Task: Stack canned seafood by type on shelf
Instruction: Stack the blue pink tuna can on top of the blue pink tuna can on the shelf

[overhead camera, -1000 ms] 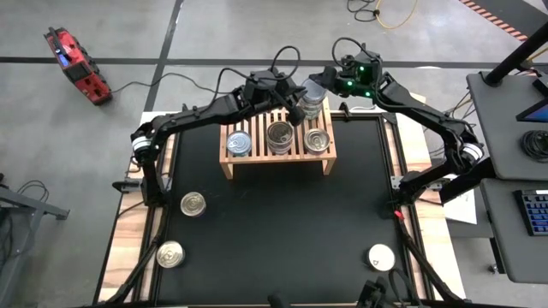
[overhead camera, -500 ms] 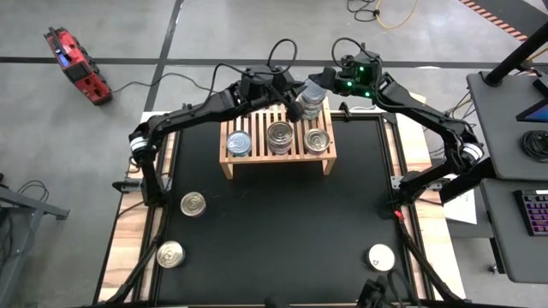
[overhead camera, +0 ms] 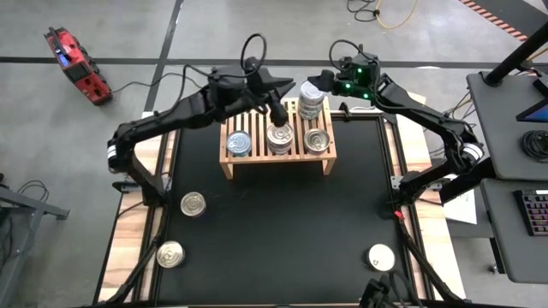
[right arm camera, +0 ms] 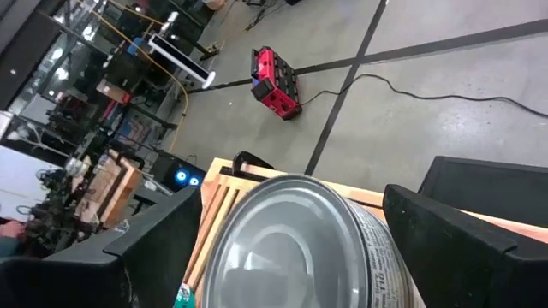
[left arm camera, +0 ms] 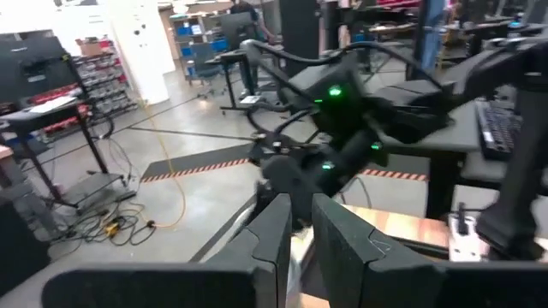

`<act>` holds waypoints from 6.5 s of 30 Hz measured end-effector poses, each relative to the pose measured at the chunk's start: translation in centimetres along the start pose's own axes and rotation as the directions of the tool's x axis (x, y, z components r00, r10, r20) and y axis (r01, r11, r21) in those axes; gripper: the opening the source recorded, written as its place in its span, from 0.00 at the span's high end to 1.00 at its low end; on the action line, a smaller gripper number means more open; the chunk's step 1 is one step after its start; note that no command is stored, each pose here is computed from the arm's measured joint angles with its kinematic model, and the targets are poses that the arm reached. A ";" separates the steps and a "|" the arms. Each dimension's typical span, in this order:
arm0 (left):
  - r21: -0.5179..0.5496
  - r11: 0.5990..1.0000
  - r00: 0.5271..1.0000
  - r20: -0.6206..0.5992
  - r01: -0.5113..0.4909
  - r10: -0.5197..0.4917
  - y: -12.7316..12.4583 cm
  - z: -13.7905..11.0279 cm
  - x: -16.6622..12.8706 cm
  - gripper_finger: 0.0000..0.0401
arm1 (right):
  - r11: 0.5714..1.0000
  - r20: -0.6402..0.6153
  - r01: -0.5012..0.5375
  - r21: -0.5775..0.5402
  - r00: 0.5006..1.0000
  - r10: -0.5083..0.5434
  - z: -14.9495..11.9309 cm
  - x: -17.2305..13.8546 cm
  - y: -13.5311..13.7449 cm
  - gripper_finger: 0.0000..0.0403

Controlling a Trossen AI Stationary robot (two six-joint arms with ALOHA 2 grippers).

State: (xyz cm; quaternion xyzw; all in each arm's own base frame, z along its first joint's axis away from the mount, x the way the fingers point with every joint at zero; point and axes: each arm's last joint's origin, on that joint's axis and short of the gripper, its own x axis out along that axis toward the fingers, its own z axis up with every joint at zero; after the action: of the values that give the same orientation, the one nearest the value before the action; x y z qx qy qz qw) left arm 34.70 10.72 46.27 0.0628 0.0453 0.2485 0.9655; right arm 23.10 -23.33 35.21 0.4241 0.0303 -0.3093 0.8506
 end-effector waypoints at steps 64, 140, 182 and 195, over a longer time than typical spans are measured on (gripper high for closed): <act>0.051 0.971 0.768 -0.622 0.234 -0.153 -8.7 -2.7 -17.2 0.91 | 0.846 -0.864 0.260 -0.466 0.073 -0.498 -34.2 -23.7 8.3 0.43; -0.326 0.897 0.754 -0.495 0.298 -0.431 -24.7 -9.0 -8.1 0.91 | 0.859 -0.752 -0.362 -0.363 0.658 -0.040 -25.9 -15.3 5.7 0.98; -0.262 0.874 0.724 -0.490 0.410 -0.486 -29.4 -24.5 -0.8 1.00 | 0.982 -0.723 -0.152 -0.109 0.690 0.026 -30.3 -14.0 -1.7 0.98; -0.267 0.811 0.696 -0.418 0.521 -0.585 -28.9 -25.7 -0.4 1.00 | 0.972 -0.714 -0.134 -0.192 0.699 -0.044 -31.2 -13.3 -2.2 0.98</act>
State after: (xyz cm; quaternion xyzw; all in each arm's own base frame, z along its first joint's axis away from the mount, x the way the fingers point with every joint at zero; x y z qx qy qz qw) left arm 44.97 -12.08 16.78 -0.0793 0.2845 -0.0438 0.9544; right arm 17.76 5.45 17.92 0.4104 0.3825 -0.0942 0.8224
